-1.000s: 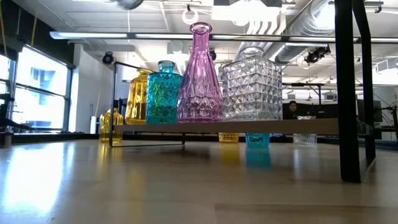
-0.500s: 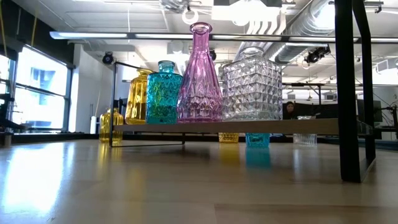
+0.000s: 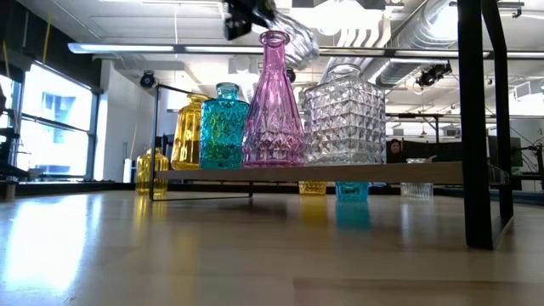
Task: Sort vases onto shelf
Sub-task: Put the bottom crystal vase on the shelf
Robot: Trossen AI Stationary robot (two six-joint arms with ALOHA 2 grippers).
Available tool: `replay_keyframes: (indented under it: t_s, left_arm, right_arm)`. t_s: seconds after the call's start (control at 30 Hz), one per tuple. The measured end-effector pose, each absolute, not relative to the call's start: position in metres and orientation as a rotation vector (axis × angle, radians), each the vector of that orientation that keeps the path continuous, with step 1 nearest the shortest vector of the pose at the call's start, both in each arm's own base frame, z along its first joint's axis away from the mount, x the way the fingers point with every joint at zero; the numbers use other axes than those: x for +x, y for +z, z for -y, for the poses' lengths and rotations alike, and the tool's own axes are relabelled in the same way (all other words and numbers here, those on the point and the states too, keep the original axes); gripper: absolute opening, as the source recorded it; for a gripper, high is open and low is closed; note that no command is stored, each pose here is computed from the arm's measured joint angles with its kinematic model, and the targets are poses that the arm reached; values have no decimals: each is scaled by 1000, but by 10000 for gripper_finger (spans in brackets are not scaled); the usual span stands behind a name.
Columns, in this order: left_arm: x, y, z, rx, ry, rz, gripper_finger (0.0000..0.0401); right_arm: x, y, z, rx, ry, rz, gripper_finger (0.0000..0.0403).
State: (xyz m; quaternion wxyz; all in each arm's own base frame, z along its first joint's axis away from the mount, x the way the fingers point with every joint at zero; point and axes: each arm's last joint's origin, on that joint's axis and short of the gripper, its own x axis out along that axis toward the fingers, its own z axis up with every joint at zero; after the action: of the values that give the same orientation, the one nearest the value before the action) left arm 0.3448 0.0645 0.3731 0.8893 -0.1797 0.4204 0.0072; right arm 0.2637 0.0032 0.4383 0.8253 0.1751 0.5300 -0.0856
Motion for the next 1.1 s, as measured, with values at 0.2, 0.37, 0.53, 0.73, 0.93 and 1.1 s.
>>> replay_keyframes:
  t_s: [0.2, 0.37, 0.53, 0.73, 0.93, 1.1]
  left_arm:
    - [369, 357, -81, -312, -9, -1020, 25]
    - [380, 343, -89, -262, -18, -1138, 26]
    - [389, 327, -92, -234, -13, -1203, 26]
    - [399, 307, -94, -217, -31, -1260, 26]
    - [400, 291, -97, -179, -32, -1357, 26]
    - [399, 284, -100, -136, -22, -1420, 26]
  right_arm:
    - [257, 443, -12, 391, -94, -1124, 0]
    - [248, 449, -12, 406, -116, -1098, 0]
    - [241, 453, -10, 392, -142, -1069, 0]
    - [238, 456, -9, 385, -154, -1055, 0]
    - [237, 456, -9, 364, -161, -1051, 0]
    - [237, 456, -9, 361, -160, -1052, 0]
